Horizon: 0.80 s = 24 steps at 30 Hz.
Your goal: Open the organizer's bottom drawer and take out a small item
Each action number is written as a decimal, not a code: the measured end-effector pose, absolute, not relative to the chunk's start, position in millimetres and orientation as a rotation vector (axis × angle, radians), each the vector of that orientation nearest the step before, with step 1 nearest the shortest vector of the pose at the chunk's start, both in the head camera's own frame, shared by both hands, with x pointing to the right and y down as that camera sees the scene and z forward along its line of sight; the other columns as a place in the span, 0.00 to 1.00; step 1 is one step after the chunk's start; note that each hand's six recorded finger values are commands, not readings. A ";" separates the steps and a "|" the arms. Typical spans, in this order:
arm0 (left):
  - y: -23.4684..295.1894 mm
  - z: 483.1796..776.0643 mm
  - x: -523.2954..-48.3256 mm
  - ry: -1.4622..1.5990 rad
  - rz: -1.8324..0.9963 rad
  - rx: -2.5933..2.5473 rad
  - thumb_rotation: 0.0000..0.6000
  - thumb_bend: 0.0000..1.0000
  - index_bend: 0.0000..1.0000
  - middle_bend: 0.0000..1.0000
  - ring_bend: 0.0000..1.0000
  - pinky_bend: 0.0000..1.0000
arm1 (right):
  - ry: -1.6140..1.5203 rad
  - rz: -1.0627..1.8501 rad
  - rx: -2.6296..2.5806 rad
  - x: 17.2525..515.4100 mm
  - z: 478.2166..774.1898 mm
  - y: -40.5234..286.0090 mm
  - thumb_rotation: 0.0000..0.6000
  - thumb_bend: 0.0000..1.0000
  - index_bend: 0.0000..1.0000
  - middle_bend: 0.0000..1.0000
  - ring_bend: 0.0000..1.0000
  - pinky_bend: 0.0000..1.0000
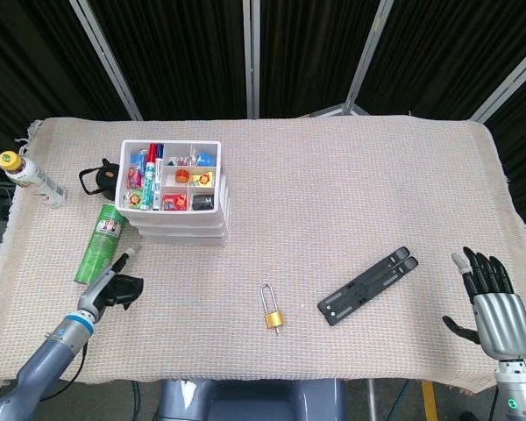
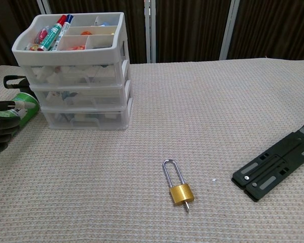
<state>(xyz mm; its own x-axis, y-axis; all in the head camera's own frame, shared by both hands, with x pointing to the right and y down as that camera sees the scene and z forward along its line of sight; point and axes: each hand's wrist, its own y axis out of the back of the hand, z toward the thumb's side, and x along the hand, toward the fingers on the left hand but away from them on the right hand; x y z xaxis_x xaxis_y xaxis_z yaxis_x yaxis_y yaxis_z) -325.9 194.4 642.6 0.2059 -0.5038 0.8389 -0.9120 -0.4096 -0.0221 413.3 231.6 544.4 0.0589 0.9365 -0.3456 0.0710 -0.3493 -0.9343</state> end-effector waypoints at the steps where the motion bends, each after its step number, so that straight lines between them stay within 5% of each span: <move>1: 193.6 644.7 -324.1 -1.307 1.102 1.990 1.00 0.65 0.00 0.84 0.83 0.76 | -1.045 1.391 -1.551 413.3 544.2 231.6 1.00 0.00 0.00 0.00 0.00 0.00; 24: 181.5 686.9 -274.3 -1.219 1.033 1.801 1.00 0.66 0.00 0.84 0.83 0.76 | -1.063 1.378 -1.574 413.2 540.3 232.9 1.00 0.00 0.00 0.00 0.00 0.00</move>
<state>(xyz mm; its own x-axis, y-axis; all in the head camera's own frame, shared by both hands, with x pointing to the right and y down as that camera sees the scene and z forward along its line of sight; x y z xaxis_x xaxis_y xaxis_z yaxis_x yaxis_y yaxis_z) -274.3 181.5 686.9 0.2331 -0.3725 0.8983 -0.9472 -0.2961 0.1230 413.2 232.9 540.3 0.0648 0.9357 -0.3467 0.0974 -0.3517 -0.9310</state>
